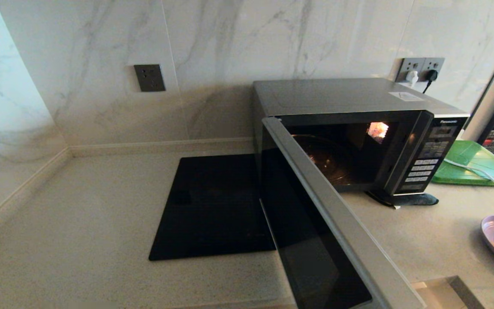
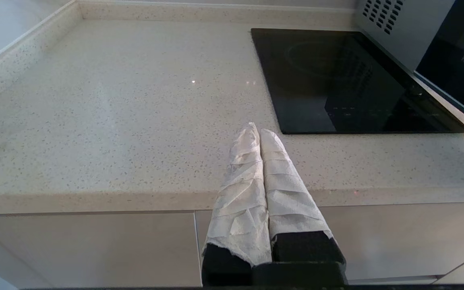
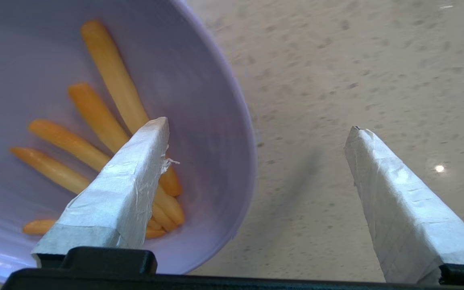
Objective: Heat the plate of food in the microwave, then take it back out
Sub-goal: Put the plate in the microwave oven
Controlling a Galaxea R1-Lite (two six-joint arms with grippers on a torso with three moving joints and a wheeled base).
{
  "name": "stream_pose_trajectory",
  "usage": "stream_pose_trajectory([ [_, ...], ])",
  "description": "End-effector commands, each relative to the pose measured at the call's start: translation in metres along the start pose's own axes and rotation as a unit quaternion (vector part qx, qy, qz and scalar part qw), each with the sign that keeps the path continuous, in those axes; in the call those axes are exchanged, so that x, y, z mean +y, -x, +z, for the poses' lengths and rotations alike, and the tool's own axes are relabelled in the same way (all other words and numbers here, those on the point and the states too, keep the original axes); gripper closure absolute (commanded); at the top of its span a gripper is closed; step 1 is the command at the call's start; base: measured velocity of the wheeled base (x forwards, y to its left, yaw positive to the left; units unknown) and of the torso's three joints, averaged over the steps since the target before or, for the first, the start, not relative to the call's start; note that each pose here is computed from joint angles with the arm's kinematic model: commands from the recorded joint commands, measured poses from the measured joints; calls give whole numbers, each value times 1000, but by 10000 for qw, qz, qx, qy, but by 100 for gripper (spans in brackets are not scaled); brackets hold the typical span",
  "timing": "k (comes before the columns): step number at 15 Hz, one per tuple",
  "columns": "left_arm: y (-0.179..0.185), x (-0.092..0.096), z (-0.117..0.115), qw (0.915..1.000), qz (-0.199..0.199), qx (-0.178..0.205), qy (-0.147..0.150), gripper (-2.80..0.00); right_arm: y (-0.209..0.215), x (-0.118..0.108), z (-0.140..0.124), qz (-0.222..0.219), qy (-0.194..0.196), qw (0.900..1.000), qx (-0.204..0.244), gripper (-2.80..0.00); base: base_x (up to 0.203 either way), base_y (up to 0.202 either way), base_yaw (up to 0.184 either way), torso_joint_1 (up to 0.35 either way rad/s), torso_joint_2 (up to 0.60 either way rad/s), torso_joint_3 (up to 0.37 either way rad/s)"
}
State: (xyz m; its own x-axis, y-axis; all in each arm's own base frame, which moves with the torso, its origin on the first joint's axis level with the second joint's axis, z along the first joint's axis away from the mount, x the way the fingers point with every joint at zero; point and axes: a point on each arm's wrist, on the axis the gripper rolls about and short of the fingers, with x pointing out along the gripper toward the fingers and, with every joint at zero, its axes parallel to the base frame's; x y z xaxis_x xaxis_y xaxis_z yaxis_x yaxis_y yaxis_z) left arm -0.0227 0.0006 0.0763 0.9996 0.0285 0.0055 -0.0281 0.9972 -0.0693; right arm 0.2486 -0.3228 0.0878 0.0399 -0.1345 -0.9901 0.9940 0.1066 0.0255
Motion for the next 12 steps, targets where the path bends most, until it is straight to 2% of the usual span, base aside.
stream_pose_trajectory([
  [1,0,0,0,10000,4,-3,7,0,2,7,-4,33,81,10000,-12,-280,0,0,0,0,0,0],
  [7,0,0,0,10000,10,-4,7,0,-3,13,-3,32,139,9999,4,-280,0,0,0,0,0,0],
  [8,0,0,0,10000,8,-4,7,0,-5,14,-3,26,139,9999,14,0,0,0,0,0,0,0],
  [12,0,0,0,10000,3,-3,7,0,-8,15,-2,22,140,9999,19,0,0,0,0,0,0,0],
])
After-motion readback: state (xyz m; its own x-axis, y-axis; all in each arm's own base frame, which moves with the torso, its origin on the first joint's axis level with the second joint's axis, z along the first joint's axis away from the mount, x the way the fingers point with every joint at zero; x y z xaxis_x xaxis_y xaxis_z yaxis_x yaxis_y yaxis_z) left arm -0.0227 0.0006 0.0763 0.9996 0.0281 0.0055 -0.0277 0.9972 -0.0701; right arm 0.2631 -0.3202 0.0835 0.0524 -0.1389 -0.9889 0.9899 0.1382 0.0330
